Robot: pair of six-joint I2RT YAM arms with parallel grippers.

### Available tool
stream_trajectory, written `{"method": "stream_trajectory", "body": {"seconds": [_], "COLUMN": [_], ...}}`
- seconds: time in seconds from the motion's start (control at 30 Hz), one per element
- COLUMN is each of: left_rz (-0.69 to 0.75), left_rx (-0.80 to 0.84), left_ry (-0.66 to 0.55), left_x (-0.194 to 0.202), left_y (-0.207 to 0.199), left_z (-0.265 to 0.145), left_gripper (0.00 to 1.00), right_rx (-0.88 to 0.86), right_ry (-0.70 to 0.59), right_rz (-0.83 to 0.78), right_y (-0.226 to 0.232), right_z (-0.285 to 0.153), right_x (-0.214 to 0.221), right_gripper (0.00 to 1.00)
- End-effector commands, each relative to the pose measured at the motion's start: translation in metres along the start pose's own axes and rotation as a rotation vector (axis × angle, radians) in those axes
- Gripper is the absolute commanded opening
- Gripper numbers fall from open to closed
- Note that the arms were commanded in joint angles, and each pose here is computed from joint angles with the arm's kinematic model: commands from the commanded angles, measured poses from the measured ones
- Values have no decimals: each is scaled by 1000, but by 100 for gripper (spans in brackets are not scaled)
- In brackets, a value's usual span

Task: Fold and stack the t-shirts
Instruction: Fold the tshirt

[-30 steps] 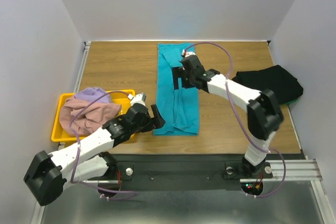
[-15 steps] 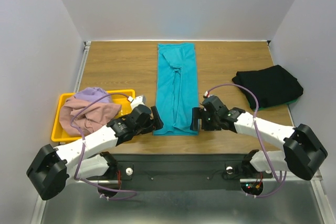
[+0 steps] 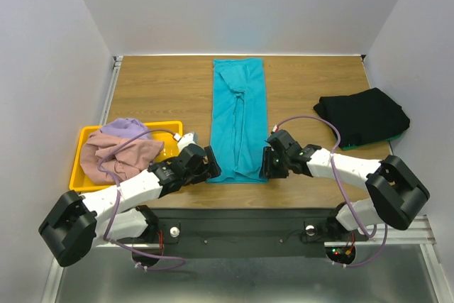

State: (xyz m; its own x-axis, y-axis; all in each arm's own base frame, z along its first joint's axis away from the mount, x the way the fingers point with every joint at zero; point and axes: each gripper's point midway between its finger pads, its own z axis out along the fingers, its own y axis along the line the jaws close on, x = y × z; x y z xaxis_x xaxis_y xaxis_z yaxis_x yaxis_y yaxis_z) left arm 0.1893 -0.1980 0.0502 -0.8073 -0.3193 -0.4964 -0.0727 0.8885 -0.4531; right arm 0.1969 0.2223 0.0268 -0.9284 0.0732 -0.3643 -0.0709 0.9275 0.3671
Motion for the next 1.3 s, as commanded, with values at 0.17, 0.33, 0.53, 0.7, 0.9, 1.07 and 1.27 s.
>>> {"method": "stream_trajectory", "body": {"seconds": [0.17,0.33,0.53,0.7,0.9,1.07,1.27], "left_rz": [-17,-1,24,30,51,30,12], "left_rx": [36,48,44,29,33,6,70], "left_ry": [17,45,102,161,201,176,136], "left_x": [10,19,38,58,72,68,53], "left_y": [-2,-3,0,7,6,10,-14], "left_z": [4,5,5,7,4,6,0], "left_gripper": [99,99,80,60,31,0,0], "right_rx": [21,5,-4,4,1,-19,-66], "right_ry": [11,12,17,20,23,11,-13], "right_rz": [45,55,76,82,81,71,44], "right_y": [-7,-12,-20,-20,-18,-15,-9], "right_z": [8,1,-5,-4,-4,-8,-17], "right_x": [10,20,31,31,30,28,25], "right_gripper": [15,0,0,0,0,0,0]}}
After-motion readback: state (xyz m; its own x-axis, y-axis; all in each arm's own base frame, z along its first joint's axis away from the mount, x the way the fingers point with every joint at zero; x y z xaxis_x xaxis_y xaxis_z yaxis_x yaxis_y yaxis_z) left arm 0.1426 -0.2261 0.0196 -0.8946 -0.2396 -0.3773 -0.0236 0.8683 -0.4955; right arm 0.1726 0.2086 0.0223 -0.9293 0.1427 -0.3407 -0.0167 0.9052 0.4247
